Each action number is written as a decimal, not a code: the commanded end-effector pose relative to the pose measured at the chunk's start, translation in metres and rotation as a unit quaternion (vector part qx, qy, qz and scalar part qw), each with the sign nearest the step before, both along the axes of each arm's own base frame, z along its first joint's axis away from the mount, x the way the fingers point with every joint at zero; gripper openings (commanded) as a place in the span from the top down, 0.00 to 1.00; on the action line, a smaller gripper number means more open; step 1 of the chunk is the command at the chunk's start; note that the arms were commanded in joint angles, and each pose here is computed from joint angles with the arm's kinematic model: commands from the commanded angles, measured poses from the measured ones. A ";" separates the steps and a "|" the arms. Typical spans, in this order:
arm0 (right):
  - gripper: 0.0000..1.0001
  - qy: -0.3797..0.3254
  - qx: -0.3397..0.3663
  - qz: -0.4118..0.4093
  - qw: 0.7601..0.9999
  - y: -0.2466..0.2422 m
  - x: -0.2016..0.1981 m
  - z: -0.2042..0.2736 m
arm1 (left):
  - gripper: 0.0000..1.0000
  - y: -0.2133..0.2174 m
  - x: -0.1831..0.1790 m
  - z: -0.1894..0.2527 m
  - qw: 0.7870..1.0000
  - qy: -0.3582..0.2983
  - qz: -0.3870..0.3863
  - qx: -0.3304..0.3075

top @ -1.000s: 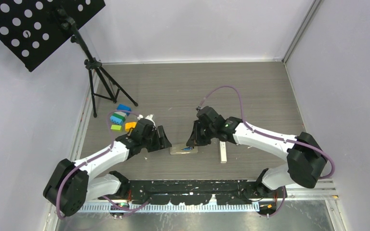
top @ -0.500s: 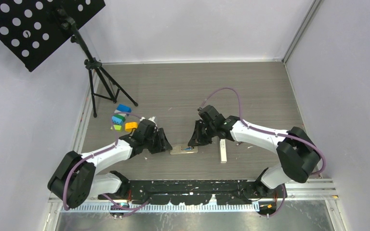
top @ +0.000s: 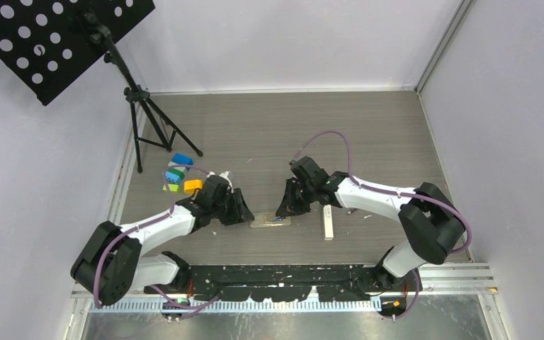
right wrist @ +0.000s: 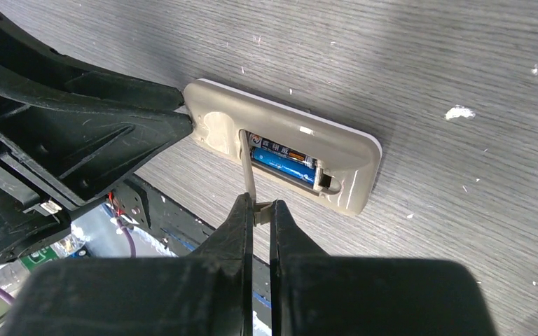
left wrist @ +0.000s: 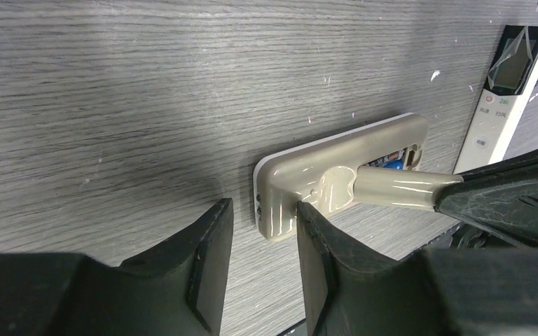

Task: Load the batteries into the remote control
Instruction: Load the battery cover into the remote control.

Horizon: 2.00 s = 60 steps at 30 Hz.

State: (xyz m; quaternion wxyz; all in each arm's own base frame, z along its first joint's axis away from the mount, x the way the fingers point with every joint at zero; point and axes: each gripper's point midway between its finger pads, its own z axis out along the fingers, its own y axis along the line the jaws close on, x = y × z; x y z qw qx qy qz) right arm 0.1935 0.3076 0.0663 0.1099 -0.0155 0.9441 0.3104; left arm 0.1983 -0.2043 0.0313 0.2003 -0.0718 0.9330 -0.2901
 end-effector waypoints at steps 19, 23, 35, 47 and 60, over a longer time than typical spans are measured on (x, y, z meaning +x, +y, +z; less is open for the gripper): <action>0.71 -0.009 -0.022 -0.010 1.000 -0.010 0.002 -0.010 | 0.64 -0.009 0.008 0.016 0.999 -0.020 0.002 -0.031; 0.70 -0.009 -0.033 -0.012 0.999 -0.013 0.003 -0.012 | 0.62 -0.007 0.009 0.018 0.999 -0.023 0.003 -0.025; 0.63 -0.019 -0.033 -0.013 0.999 -0.015 0.005 -0.006 | 0.60 -0.003 0.009 0.019 1.000 -0.026 0.004 -0.013; 0.87 -0.023 -0.008 -0.010 1.000 -0.005 0.008 0.001 | 0.60 -0.002 0.009 0.016 1.000 -0.024 0.002 -0.009; 0.93 -0.004 -0.084 -0.032 0.996 -0.009 0.006 -0.036 | 0.62 -0.012 0.009 0.016 0.999 -0.018 -0.008 -0.030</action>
